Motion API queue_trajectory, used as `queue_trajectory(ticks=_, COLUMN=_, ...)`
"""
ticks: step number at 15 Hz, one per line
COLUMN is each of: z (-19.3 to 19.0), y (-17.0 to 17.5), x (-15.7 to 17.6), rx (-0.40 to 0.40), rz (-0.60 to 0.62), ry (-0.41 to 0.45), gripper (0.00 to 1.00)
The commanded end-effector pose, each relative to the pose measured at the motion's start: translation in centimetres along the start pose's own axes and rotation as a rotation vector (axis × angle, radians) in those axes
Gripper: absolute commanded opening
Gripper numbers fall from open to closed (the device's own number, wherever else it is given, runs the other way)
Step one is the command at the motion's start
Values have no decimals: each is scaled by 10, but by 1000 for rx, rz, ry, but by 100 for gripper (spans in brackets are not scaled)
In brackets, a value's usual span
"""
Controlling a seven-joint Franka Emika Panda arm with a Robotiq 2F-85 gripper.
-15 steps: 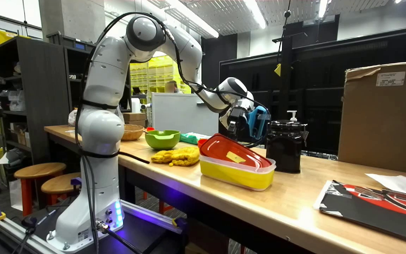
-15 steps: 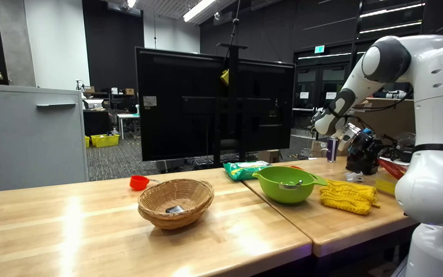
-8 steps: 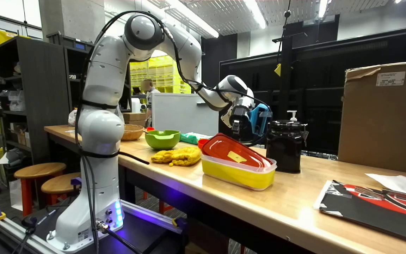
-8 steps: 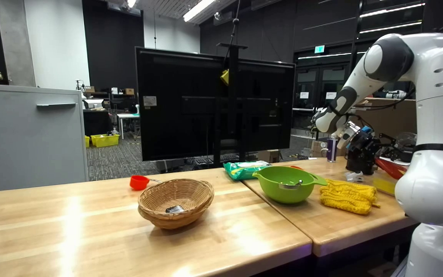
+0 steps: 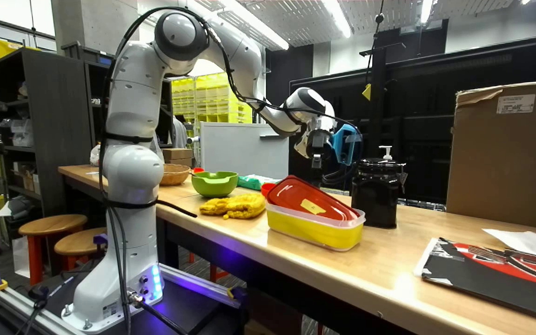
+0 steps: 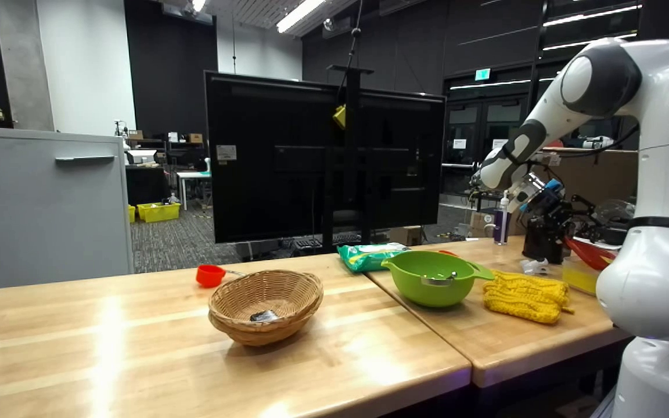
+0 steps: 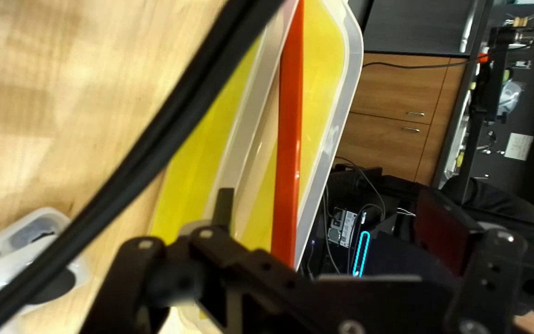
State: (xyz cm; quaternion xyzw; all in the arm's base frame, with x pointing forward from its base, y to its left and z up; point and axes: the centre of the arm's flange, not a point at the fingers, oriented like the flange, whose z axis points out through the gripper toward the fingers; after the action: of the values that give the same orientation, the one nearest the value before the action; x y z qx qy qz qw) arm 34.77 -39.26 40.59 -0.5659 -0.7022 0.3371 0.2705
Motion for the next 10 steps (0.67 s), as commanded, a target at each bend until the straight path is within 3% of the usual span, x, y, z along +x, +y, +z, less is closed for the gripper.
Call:
queue_trajectory(ticks=1, z=-5, y=-18, x=4, rx=-105, rz=38, ry=-19, gripper=100)
queue_trajectory(ticks=10, z=-24, y=-60, x=4, rx=-301, rz=115, ry=-11, gripper=100)
